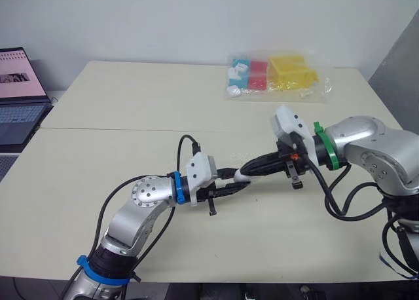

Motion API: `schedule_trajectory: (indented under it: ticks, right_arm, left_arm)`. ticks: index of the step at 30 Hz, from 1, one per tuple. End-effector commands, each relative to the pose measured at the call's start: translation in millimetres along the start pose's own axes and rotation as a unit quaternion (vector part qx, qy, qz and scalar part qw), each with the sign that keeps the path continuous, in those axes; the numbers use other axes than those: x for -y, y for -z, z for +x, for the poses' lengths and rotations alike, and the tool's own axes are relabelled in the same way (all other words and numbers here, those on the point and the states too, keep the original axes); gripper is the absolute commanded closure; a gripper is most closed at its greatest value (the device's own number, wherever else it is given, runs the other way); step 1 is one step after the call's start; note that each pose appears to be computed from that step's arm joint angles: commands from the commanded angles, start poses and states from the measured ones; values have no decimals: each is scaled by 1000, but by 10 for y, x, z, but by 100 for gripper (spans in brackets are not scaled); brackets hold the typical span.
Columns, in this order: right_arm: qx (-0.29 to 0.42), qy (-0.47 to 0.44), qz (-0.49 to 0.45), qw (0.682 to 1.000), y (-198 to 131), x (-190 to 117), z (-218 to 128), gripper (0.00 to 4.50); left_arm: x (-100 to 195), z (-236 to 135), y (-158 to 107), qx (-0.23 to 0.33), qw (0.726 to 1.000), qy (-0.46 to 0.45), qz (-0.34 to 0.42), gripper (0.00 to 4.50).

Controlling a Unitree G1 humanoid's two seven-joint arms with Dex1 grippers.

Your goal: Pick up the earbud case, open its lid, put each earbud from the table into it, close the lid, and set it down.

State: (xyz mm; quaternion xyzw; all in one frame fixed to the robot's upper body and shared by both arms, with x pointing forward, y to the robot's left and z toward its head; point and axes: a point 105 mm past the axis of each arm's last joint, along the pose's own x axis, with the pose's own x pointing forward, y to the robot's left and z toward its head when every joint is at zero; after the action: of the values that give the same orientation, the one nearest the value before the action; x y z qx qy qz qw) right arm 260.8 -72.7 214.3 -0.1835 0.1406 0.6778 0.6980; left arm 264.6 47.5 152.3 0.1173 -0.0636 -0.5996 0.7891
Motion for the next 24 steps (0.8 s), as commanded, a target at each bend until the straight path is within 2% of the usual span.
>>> schedule_trajectory:
  ticks: [1,5,9,11,14,15,20,23,24]
  right_arm:
    - [-5,17,6,1000,77,25,-34,450]
    - [26,28,5,999,31,13,-68,450]
    - [50,64,-15,997,-35,24,-157,450]
    - [41,111,-33,992,73,24,-264,450]
    - [10,193,-79,978,277,68,-336,450]
    - [7,206,-99,974,304,67,-334,450]
    - [-22,206,-76,975,478,-16,-281,450]
    - [-49,211,-86,973,614,-76,-255,450]
    - [-55,212,-89,972,646,-90,-249,450]
  left_arm:
    - [0,9,-186,36,999,1,20,371]
    - [-35,2,-128,30,999,-13,-24,371]
    - [-63,7,36,0,992,-17,-125,371]
    - [-55,62,188,-32,977,1,-211,371]
    - [-126,182,347,-65,955,-1,-288,371]
    - [-153,208,372,-70,951,-5,-302,371]
    - [-298,242,528,-102,929,-29,-354,371]
    - [-198,194,677,-146,906,3,-397,371]
    - [-170,150,739,-166,902,10,-399,336]
